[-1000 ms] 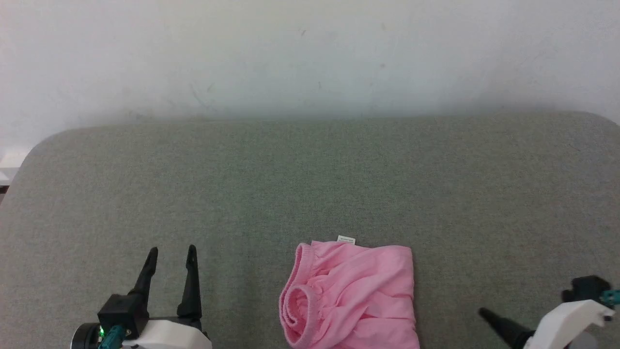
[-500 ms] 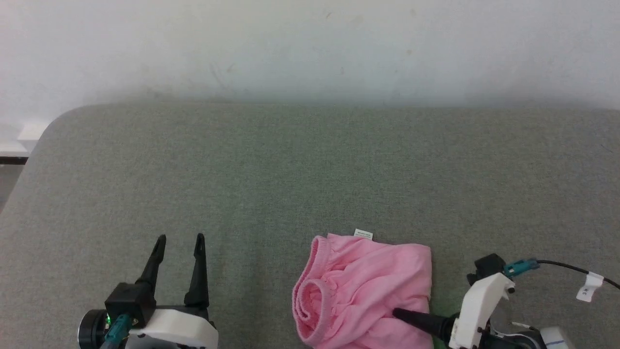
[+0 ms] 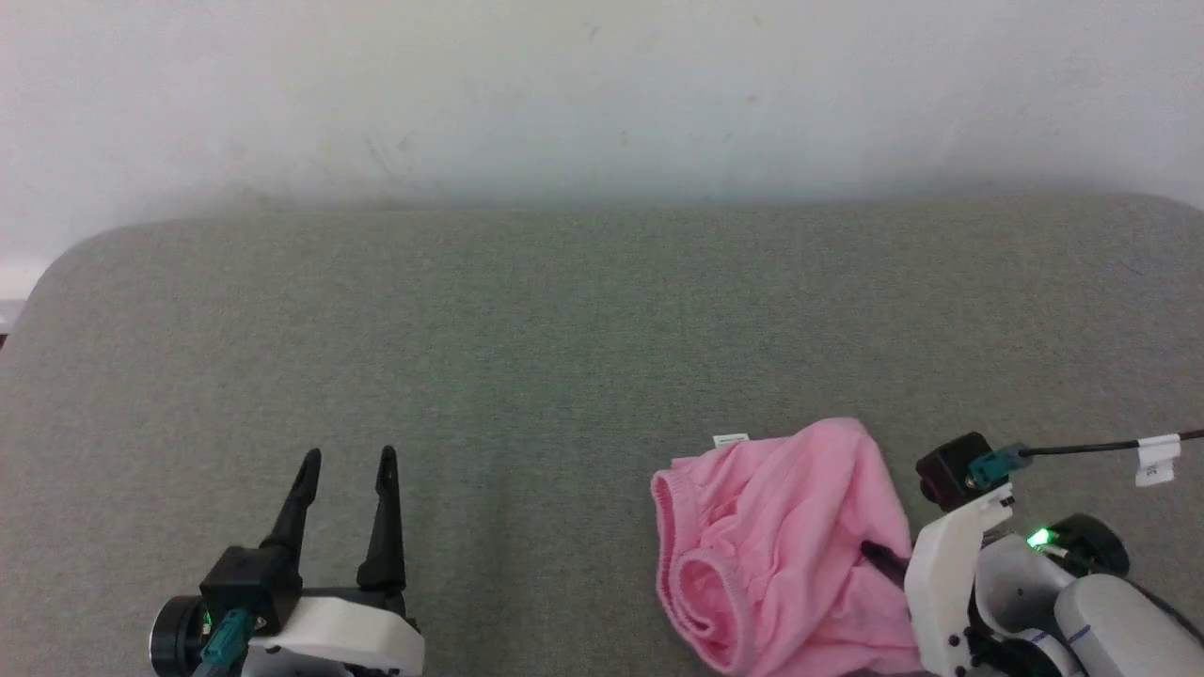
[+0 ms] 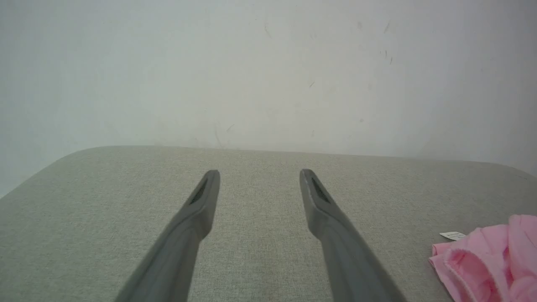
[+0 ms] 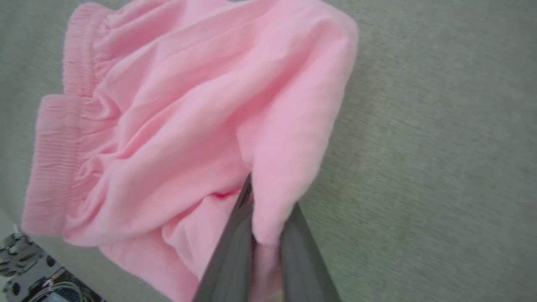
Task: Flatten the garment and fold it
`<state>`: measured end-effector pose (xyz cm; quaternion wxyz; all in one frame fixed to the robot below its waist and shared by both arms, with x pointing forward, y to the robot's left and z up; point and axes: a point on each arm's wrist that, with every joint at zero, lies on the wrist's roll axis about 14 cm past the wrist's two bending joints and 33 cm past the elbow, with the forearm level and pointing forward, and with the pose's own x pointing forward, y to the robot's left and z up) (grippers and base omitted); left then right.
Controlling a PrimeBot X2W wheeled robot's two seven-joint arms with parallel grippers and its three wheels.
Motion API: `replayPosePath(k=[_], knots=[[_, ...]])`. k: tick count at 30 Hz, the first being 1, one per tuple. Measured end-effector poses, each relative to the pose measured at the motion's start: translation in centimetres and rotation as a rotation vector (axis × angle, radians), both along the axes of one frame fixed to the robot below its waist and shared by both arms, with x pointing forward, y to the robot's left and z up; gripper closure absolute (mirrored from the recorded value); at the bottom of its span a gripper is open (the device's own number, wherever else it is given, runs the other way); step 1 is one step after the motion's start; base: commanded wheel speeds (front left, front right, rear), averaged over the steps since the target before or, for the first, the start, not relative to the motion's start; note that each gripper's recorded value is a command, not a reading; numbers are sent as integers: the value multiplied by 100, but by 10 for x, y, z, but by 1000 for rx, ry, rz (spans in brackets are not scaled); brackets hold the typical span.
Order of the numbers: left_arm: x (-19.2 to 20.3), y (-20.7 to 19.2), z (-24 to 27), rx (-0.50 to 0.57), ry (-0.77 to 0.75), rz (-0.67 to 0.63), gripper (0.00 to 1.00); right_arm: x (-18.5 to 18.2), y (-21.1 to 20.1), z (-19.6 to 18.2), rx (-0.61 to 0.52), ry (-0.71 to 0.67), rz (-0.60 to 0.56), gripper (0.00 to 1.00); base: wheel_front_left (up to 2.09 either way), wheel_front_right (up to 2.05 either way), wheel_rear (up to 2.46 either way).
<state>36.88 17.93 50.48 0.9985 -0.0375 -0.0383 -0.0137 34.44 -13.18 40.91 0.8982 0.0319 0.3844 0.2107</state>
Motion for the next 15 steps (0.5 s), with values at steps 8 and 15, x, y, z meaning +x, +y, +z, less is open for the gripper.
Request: replayPosePath(k=[8, 15], knots=[[23, -44, 11, -2, -41, -130, 0, -2, -85, 11, -263, -76, -54, 100, 0, 0, 0], [61, -95, 26, -15, -103, -267, 0, -6, -182, 12, -379, -79, -274, 100, 0, 0, 0]])
